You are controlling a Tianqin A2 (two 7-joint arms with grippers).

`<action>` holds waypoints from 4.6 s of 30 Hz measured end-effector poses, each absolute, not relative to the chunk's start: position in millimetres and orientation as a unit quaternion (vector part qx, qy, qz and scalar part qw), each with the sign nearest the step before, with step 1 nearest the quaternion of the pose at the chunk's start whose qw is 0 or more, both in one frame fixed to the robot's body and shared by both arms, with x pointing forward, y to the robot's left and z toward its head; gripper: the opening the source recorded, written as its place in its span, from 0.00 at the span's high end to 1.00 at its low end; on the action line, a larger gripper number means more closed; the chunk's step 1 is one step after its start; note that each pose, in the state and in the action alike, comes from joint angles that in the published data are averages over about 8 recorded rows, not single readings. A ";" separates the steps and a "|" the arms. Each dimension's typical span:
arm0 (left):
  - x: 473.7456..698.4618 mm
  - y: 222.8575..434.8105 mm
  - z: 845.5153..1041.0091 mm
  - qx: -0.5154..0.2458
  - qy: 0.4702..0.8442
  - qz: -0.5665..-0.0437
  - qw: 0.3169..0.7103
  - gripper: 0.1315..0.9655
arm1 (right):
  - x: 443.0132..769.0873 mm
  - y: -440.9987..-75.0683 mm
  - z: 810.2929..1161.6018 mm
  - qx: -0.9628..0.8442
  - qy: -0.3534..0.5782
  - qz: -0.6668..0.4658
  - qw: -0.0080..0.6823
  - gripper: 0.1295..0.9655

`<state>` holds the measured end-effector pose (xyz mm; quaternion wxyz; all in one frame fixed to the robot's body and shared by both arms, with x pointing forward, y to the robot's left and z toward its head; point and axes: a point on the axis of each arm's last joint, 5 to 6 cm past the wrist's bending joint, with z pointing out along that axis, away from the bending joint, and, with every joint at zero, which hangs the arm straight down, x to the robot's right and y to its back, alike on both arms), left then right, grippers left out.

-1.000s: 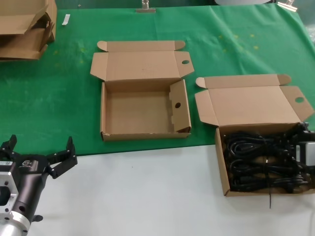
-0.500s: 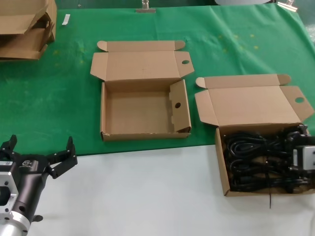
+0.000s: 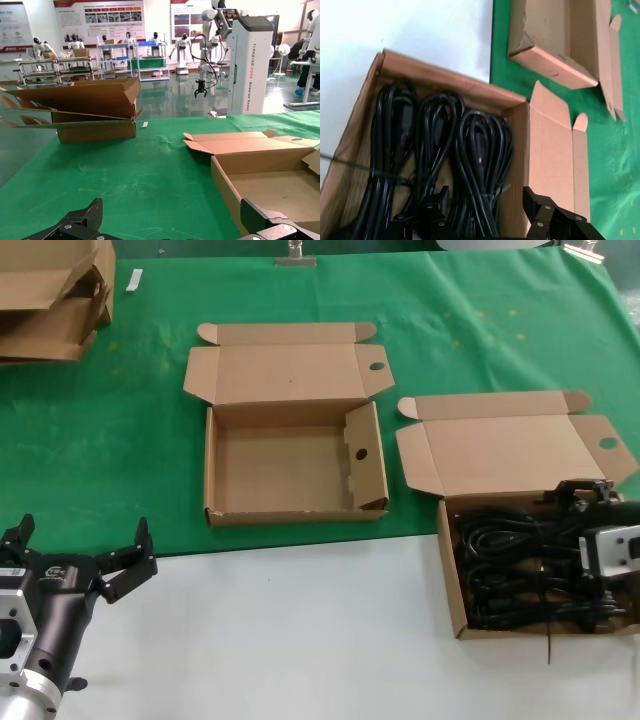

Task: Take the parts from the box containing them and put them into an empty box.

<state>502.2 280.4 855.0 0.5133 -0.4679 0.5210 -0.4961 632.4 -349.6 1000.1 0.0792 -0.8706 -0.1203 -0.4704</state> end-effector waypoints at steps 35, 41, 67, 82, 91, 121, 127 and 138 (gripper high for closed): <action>502.2 280.4 855.0 -0.468 0.521 -0.496 0.513 0.00 | 641.0 -343.5 993.8 -0.873 -0.132 -0.464 0.076 0.89; 502.2 280.4 855.0 -0.468 0.521 -0.496 0.513 0.00 | 624.8 -341.3 1013.4 -0.861 -0.130 -0.485 0.087 0.91; 502.2 280.4 855.0 -0.468 0.521 -0.496 0.513 0.00 | 672.8 -161.6 1041.7 -0.763 -0.225 -0.585 0.158 0.92; 502.2 280.4 855.0 -0.468 0.521 -0.496 0.513 0.00 | 726.6 -103.8 1014.9 -0.772 -0.246 -0.569 0.136 0.92; 502.2 280.4 855.0 -0.468 0.521 -0.496 0.513 0.00 | 737.0 -103.9 1006.6 -0.780 -0.230 -0.564 0.145 0.92; 502.2 280.4 855.0 -0.468 0.521 -0.496 0.513 0.00 | 693.0 -215.3 1018.8 -0.767 -0.090 -0.596 0.219 0.27; 502.2 280.4 855.0 -0.468 0.521 -0.496 0.513 0.00 | 683.7 -215.6 1003.2 -0.759 -0.058 -0.595 0.258 0.16; 502.2 280.4 855.0 -0.468 0.521 -0.496 0.513 0.00 | 661.8 -219.2 972.1 -0.735 0.019 -0.591 0.331 0.06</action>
